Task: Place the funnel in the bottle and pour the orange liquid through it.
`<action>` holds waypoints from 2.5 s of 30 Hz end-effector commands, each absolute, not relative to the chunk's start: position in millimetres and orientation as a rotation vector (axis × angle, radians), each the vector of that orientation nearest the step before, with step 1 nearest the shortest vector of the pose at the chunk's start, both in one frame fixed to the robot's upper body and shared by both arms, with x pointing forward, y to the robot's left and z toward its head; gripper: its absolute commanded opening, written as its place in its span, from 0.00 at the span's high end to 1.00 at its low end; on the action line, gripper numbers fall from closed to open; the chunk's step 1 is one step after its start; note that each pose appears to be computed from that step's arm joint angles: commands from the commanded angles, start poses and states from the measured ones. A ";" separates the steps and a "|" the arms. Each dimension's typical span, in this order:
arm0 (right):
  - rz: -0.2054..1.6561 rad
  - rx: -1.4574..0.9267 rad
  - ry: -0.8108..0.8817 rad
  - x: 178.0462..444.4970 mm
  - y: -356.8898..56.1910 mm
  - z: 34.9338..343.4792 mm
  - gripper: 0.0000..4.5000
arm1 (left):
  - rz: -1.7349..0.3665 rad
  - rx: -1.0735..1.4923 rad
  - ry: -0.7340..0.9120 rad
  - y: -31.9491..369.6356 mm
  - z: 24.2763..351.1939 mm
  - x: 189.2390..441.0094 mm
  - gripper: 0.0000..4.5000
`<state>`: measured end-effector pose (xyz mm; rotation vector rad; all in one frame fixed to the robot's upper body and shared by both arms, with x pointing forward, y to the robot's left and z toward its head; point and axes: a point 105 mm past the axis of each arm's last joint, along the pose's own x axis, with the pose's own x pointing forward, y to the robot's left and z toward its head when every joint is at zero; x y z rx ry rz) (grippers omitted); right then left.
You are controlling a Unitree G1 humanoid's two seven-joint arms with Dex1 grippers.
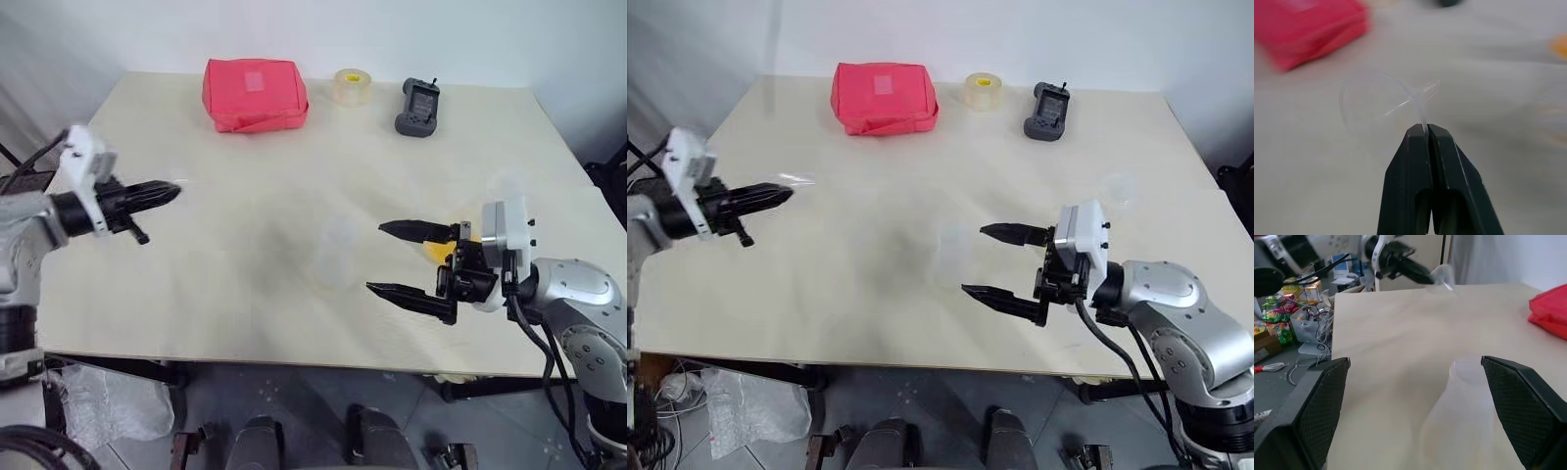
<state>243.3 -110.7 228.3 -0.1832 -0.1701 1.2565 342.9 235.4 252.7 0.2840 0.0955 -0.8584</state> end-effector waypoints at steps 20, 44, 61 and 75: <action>1.094 -0.052 -0.211 208.8 -125.4 212.4 0.00 | -1.649 0.640 -0.049 119.0 302.9 337.6 1.00; 0.971 -0.087 -0.255 216.0 -128.2 208.1 0.00 | -1.723 1.114 -0.102 91.8 297.8 337.5 1.00; 0.941 -0.091 -0.257 219.9 -129.3 209.9 0.00 | -1.751 1.389 -0.166 78.0 293.0 332.3 1.00; 0.906 -0.110 -0.265 221.0 -133.1 214.5 0.00 | -1.816 1.283 -0.139 75.5 298.3 317.4 0.11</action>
